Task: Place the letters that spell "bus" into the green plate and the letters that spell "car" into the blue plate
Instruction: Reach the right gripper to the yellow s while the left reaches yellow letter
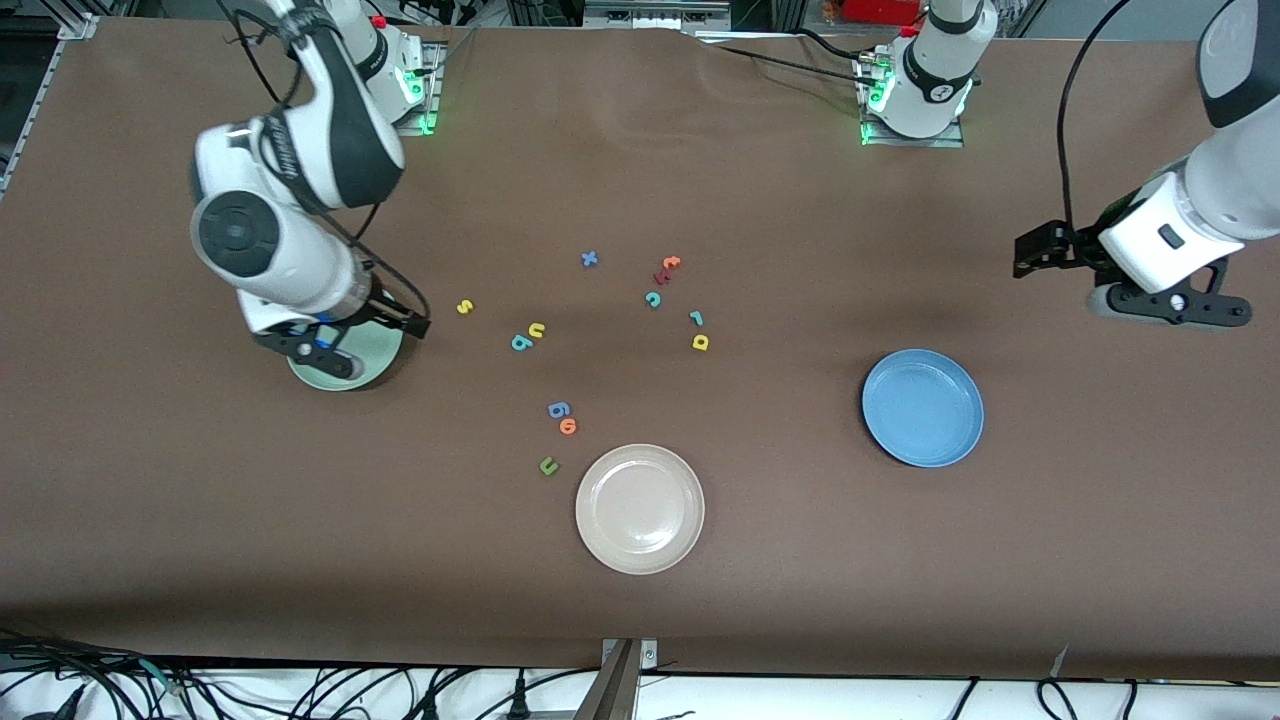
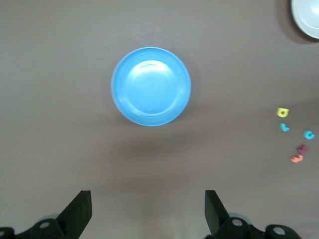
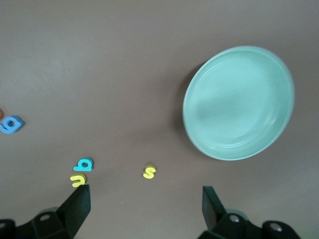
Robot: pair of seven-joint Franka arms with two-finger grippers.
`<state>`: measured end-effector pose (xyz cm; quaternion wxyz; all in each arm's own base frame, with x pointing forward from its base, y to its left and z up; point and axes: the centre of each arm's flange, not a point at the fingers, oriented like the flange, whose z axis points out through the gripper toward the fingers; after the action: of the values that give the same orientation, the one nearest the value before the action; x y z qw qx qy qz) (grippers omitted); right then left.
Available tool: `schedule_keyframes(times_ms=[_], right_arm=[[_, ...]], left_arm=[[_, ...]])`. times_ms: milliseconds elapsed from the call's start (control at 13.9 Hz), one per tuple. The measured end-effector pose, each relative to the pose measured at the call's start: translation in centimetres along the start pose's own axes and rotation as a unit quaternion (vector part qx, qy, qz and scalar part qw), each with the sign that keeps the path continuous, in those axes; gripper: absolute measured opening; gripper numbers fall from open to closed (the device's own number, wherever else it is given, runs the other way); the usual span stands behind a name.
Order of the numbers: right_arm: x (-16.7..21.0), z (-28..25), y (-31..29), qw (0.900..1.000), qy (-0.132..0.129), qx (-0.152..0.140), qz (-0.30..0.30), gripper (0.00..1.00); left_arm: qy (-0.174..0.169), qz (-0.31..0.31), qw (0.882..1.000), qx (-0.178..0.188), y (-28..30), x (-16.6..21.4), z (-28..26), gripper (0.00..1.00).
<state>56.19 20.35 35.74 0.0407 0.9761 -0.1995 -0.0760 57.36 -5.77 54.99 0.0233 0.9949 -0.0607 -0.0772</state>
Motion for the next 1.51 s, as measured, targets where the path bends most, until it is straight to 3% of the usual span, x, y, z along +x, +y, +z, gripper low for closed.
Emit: schedule_keyframes(times_ms=[216, 504, 648, 865, 1153, 1369, 1513], right_arm=[[-2.1, 6.6, 0.2, 1.0, 0.003, 0.01, 0.003, 0.99], [-4.0, 11.5, 1.4, 0.997, -0.047, 0.033, 0.048, 0.99], [-4.3, 12.8, 1.4, 0.995, -0.054, 0.034, 0.072, 0.99], [-5.1, 15.3, 0.3, 0.995, -0.041, 0.037, 0.083, 0.99], [-5.8, 18.2, 0.1, 0.995, -0.003, 0.06, 0.083, 0.93], [-6.4, 18.7, 0.2, 0.995, 0.002, 0.061, 0.08, 0.93], [-6.3, 18.8, 0.4, 0.994, 0.003, 0.062, 0.086, 0.83]], left_arm=[[-0.005, 0.008, 1.0, -0.001, 3.7, 1.2, 1.7, 1.0], [-0.005, -0.004, 1.0, 0.005, 11.4, 3.4, 6.0, 1.0], [0.0, -0.015, 1.0, 0.0, 14.3, 4.8, 9.0, 1.0], [-0.002, -0.057, 0.998, -0.007, 19.4, 6.8, 15.5, 1.0], [0.0, -0.066, 0.998, -0.015, 24.3, 8.3, 23.3, 1.0], [0.024, -0.089, 0.995, -0.029, 27.9, 8.0, 27.6, 1.0], [0.04, -0.094, 0.994, -0.035, 29.7, 6.5, 30.4, 1.0]])
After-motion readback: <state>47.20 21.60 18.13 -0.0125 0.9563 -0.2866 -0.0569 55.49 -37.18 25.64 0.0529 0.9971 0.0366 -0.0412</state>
